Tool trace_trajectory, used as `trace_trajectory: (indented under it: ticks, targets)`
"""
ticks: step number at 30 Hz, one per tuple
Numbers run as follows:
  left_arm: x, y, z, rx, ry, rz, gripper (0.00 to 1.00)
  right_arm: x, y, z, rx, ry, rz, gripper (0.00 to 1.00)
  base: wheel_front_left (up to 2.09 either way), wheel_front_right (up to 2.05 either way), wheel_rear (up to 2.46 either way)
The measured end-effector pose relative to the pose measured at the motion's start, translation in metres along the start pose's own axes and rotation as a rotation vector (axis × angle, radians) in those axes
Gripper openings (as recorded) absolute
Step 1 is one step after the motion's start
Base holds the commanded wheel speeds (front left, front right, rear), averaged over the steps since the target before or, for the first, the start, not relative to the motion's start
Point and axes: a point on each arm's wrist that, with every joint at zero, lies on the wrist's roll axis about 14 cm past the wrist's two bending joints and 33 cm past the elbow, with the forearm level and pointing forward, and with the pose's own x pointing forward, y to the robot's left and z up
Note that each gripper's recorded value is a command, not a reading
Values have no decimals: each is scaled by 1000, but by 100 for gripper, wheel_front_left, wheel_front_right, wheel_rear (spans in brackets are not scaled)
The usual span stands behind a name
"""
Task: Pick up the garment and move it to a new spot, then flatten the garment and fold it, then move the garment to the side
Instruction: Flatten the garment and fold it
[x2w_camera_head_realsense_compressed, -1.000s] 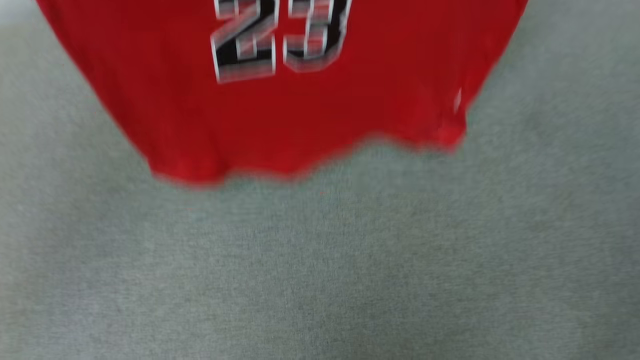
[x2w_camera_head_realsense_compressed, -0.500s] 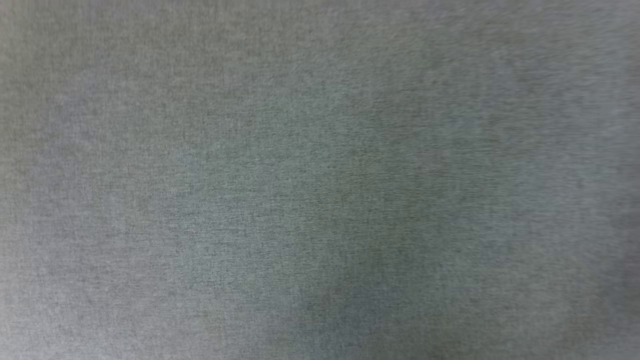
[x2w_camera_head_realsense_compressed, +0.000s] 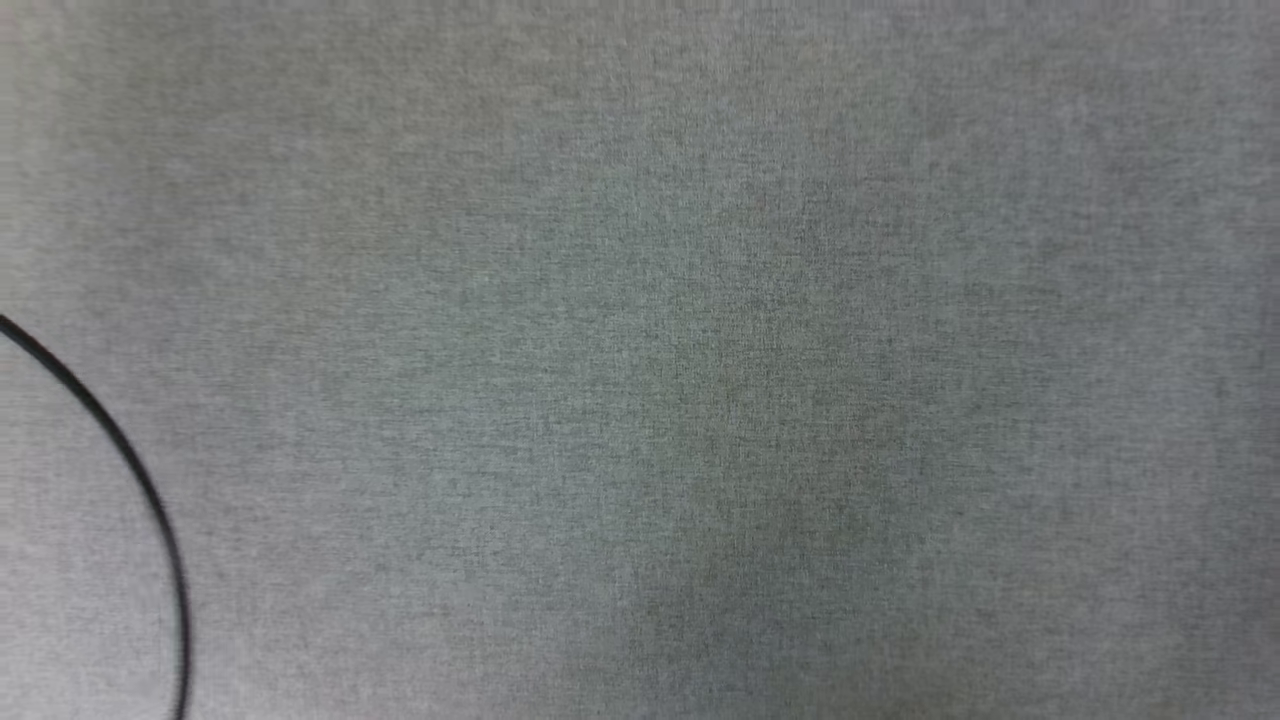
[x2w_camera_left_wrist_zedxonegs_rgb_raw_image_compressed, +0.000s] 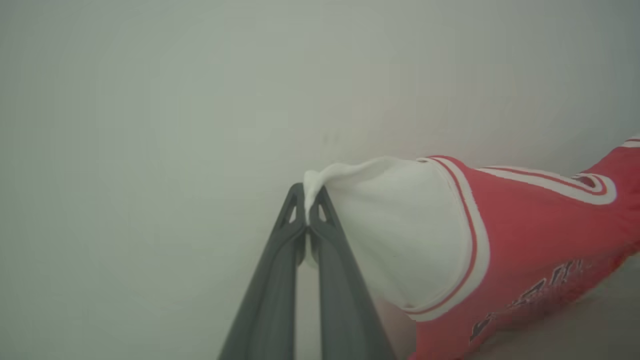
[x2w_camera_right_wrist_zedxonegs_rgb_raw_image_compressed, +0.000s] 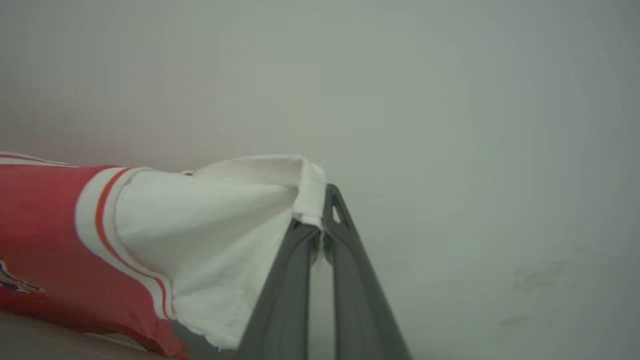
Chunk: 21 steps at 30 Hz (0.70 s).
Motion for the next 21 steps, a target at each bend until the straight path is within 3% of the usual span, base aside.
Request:
trace_trajectory:
  ticks: [3, 8, 13, 21]
  targets:
    - [-27, -17, -28, -39, 79, -30, 0, -21, 12, -28, 27, 72, 35, 0, 0, 0, 0]
    - [-84, -39, -54, -143, 172, -33, 0, -63, 20, -44, 100, 130, 71, 0, 0, 0, 0]
    - [-159, -66, -79, -191, 311, -63, 0, -127, 46, -61, 141, 243, 191, 0, 0, 0, 0]
    - [-267, -79, -89, -209, 488, -88, 0, -227, 36, -67, 136, 385, 289, 0, 0, 0, 0]
